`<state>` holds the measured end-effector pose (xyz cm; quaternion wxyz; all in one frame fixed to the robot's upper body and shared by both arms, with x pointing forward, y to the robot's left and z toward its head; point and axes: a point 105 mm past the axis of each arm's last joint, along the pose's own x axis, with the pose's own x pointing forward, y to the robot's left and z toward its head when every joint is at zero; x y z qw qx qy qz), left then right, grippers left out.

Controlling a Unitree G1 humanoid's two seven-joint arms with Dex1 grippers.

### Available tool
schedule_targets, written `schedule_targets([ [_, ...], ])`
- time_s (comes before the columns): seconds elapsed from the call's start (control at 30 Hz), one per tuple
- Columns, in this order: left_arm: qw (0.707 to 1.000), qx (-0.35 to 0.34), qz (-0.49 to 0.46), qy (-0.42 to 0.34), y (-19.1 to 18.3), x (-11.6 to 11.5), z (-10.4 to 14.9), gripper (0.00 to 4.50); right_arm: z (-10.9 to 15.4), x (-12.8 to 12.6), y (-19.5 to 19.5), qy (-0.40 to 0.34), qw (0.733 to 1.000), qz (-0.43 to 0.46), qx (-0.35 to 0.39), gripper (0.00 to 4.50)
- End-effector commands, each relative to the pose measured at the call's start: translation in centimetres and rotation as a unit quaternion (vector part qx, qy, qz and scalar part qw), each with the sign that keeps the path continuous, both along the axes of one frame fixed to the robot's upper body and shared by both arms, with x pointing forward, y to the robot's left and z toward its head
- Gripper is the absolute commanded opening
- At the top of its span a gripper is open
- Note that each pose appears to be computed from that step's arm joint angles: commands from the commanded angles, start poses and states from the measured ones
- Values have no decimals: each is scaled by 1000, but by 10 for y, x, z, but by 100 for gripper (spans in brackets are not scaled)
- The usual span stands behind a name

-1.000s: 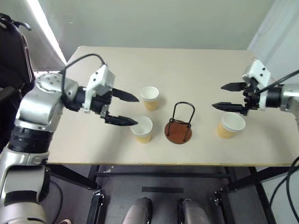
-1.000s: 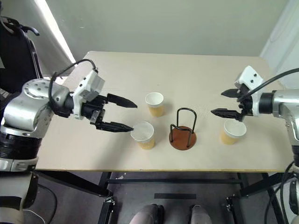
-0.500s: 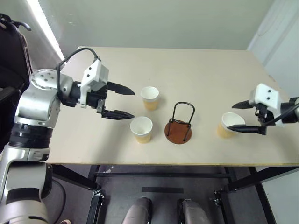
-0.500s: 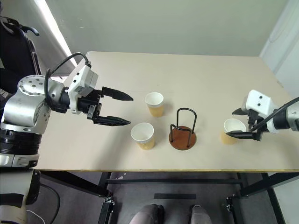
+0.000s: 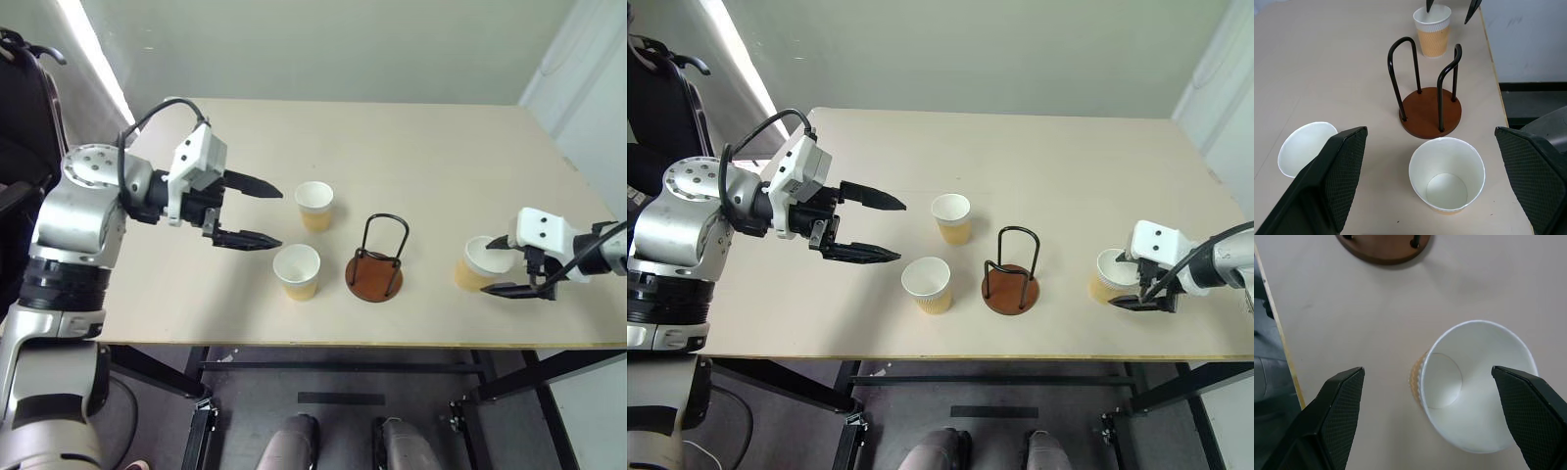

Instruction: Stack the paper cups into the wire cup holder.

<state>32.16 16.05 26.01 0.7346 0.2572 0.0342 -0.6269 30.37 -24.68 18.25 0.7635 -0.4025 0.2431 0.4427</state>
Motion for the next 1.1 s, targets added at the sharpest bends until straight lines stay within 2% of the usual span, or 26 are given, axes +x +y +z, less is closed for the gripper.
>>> schedule_targets([
  [0.03,1000,-11,-10,-27,-1,-5,17,450,5,0,-8,-9,999,1,-32,421],
  [0.4,999,-11,-15,-28,-5,-6,17,450,-3,3,1,1,999,26,-47,421],
  [0.5,999,-11,-15,-28,-6,-7,17,450,-4,3,4,2,998,32,-47,367],
  [0.83,999,-9,-11,-28,-4,-4,18,450,0,4,9,3,998,42,-41,3],
  [1.1,999,-7,-7,-33,-3,0,19,450,5,2,11,2,999,41,-30,3],
])
